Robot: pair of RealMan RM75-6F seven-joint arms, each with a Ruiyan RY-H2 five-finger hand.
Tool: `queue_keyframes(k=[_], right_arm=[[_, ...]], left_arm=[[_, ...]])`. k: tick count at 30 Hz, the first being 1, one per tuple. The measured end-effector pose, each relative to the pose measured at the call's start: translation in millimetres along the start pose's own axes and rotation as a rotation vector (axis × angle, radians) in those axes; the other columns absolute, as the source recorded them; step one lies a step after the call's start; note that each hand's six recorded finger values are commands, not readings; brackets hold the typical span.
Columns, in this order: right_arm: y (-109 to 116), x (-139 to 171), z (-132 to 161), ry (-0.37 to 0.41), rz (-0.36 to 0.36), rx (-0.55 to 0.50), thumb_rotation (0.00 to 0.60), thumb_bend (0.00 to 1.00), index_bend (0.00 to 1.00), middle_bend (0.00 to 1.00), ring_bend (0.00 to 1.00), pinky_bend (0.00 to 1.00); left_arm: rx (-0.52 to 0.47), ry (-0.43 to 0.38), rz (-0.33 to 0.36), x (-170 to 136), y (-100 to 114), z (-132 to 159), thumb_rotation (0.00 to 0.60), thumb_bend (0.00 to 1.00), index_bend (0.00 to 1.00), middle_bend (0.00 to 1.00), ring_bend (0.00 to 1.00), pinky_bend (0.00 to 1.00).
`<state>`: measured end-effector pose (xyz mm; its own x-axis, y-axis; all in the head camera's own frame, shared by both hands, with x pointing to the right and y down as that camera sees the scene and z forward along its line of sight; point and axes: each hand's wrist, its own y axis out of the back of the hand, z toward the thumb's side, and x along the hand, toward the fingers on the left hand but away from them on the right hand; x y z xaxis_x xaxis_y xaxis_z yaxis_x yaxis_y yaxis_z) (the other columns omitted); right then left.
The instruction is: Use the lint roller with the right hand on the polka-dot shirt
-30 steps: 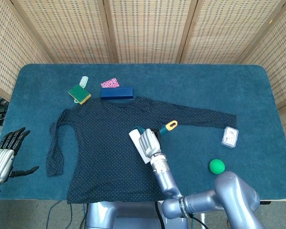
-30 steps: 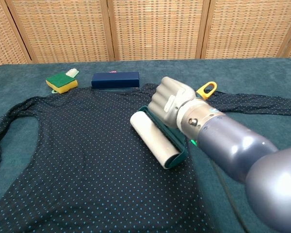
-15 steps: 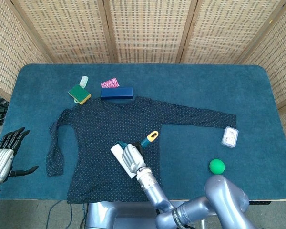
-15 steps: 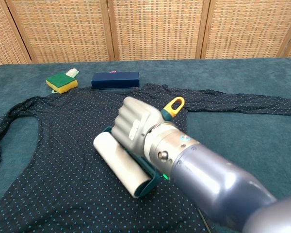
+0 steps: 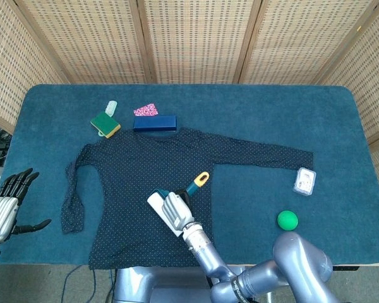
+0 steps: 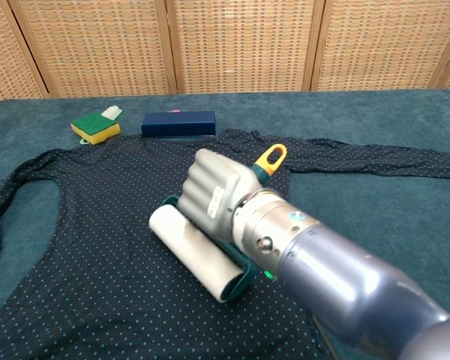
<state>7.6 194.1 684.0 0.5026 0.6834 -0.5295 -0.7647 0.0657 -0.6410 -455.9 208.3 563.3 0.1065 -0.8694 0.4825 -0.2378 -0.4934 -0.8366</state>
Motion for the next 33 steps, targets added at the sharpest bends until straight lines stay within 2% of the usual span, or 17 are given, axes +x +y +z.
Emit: queue_keyframes(k=[10,13,15,16,17,19,20,22,27,33], right_arm=[[-66,-5,-47,-0.095,0.11,0.076,0.6,0.86,0.7,1.0,1.0,1.0],[-85,-5,-61,-0.113,0.143,0.087,0.6,0.84,0.67,1.0,1.0,1.0],[-96,-4,-68,-0.125,0.164,0.08,0.6,0.74,0.56,1.0,1.0,1.0],[-99,-4,-70,-0.129,0.17,0.077,0.6,0.61,0.45,1.0,1.0,1.0],[-102,-3,-72,-0.132,0.174,0.068,0.6,0.42,0.31,1.0,1.0,1.0],[-104,-2,-74,-0.138,0.176,0.047,0.6,0.12,0.11,1.0,1.0,1.0],[-105,-2,-76,-0.144,0.176,0.029,0.6,0.03,0.04,1.0,1.0,1.0],[-105,-1,-80,-0.163,0.173,-0.013,0.6,0.0,0.0,1.0,1.0,1.0],[-102,12,-105,-0.225,0.134,-0.144,0.6,0.0,0.0,1.0,1.0,1.0],[-109,35,-140,-0.291,0.019,-0.307,0.6,0.0,0.0,0.96,0.99,1.0]], left_arm=[[0.011,-0.006,-0.007,0,-3,4,0.6,0.0,0.0,0.0,0.0,0.0],[0.014,-0.011,-0.011,0,-5,6,0.6,0.0,0.0,0.0,0.0,0.0],[0.016,-0.012,-0.013,0,-6,7,0.6,0.0,0.0,0.0,0.0,0.0],[0.017,-0.011,-0.014,0,-6,7,0.6,0.0,0.0,0.0,0.0,0.0],[0.017,-0.011,-0.015,0,-6,7,0.6,0.0,0.0,0.0,0.0,0.0],[0.018,-0.01,-0.017,0,-7,7,0.6,0.0,0.0,0.0,0.0,0.0],[0.019,-0.01,-0.018,0,-7,7,0.6,0.0,0.0,0.0,0.0,0.0],[0.018,-0.01,-0.019,1,-7,7,0.6,0.0,0.0,0.0,0.0,0.0],[0.015,-0.014,-0.017,1,-6,7,0.6,0.0,0.0,0.0,0.0,0.0],[0.011,-0.035,-0.009,-5,-5,10,0.6,0.0,0.0,0.0,0.0,0.0]])
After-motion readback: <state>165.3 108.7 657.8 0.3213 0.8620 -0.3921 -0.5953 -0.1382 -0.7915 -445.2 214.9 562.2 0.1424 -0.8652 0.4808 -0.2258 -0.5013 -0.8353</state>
